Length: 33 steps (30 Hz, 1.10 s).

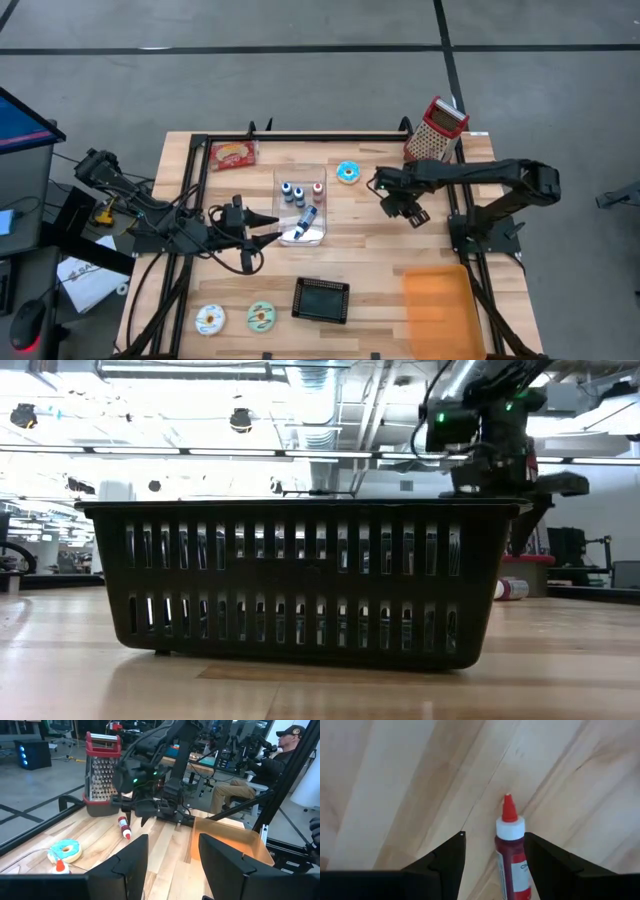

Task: Pick & Place Food Item
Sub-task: Put the red food coloring bottle into the transparent bin

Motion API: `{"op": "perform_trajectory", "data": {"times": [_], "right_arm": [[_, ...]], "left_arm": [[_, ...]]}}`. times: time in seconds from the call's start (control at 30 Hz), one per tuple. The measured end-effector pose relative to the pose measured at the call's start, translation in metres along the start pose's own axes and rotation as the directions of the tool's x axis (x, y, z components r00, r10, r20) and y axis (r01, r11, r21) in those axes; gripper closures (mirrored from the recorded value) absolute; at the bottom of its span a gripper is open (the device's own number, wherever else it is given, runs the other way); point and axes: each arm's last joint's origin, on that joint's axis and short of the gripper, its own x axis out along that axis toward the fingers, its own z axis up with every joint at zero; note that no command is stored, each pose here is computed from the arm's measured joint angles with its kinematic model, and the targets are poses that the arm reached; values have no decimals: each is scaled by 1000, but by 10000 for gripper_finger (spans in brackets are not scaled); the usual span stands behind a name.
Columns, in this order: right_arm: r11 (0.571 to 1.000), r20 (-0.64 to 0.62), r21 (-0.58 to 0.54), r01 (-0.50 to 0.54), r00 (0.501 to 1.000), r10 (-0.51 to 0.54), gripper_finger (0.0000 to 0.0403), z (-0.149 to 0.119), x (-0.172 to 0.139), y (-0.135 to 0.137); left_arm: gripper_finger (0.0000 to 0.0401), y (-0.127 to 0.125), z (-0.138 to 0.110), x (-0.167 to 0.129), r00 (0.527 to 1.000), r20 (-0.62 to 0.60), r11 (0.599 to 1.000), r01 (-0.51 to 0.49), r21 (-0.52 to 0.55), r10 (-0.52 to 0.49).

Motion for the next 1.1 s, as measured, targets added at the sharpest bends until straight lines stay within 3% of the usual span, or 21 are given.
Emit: {"op": "perform_trajectory", "data": {"times": [0.2,0.53,0.8,0.97,1.1], "right_arm": [[997,-31,-61,-45,999,44,211,4,20,-8],[995,-86,-50,-87,993,82,217,4,51,-23],[996,-90,7,-88,992,88,256,0,67,-36],[997,-72,22,-74,995,75,298,0,64,-36],[999,-44,19,-36,998,36,301,9,56,-37]], "left_arm": [[229,1,1,1,1000,3,1000,-7,-4,7],[229,1,1,1,1000,6,999,-10,-34,10],[229,1,1,1,1000,6,998,-9,-67,9],[229,1,1,1,1000,5,997,-9,-76,9],[229,1,1,1,1000,8,997,-20,-75,20]]}}
